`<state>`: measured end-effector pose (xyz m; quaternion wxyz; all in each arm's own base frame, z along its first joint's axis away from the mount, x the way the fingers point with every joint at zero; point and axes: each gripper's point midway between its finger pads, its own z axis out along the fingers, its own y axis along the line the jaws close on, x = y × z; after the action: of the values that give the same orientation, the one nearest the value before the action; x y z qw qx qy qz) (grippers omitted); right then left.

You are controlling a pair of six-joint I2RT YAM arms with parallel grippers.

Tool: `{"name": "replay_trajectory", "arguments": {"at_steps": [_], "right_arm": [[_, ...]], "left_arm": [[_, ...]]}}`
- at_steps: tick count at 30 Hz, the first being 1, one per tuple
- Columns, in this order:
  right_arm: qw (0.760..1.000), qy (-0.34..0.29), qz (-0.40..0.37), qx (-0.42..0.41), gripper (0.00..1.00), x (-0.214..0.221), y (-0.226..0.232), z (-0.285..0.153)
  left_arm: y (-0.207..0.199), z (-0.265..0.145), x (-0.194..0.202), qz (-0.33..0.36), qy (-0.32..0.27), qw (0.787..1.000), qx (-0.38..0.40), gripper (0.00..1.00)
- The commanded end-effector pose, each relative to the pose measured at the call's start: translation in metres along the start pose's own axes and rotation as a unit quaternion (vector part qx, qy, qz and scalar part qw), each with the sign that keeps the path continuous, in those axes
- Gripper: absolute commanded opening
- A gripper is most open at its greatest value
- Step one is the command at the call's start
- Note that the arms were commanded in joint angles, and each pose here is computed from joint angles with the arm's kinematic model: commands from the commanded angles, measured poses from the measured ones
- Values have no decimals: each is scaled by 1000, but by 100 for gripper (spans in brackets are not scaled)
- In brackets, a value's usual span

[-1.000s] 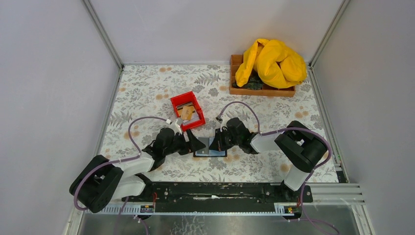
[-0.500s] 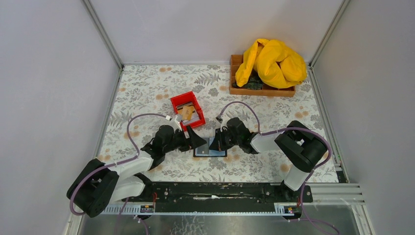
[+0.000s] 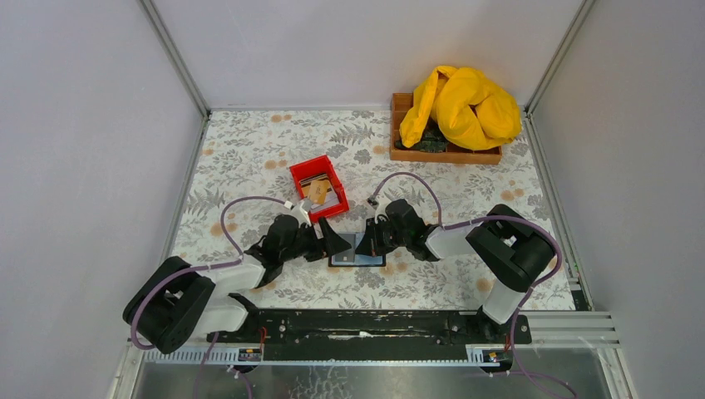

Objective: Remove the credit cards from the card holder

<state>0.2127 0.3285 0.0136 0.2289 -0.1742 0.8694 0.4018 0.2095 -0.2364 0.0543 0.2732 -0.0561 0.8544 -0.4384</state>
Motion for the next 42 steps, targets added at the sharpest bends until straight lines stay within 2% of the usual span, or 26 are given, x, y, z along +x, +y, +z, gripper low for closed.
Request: {"name": "replay_trajectory", "arguments": {"at_steps": [1,21,34,42], "right_arm": [[1000,13,7,21,0,7,-13,2],[1000,13,9,23,0,7,-16,2],[1000,15,12,23,0,7,-16,2],[999,-5,15,28,0,0,-15,-5]], "left_arm": [[-5,1,-5,3,-14,1000,21,85],[-5,8,5,-14,4,999,43,85],[-45,8,4,-27,15,993,115,83],[-72,20,5,-6,22,993,119,83]]}}
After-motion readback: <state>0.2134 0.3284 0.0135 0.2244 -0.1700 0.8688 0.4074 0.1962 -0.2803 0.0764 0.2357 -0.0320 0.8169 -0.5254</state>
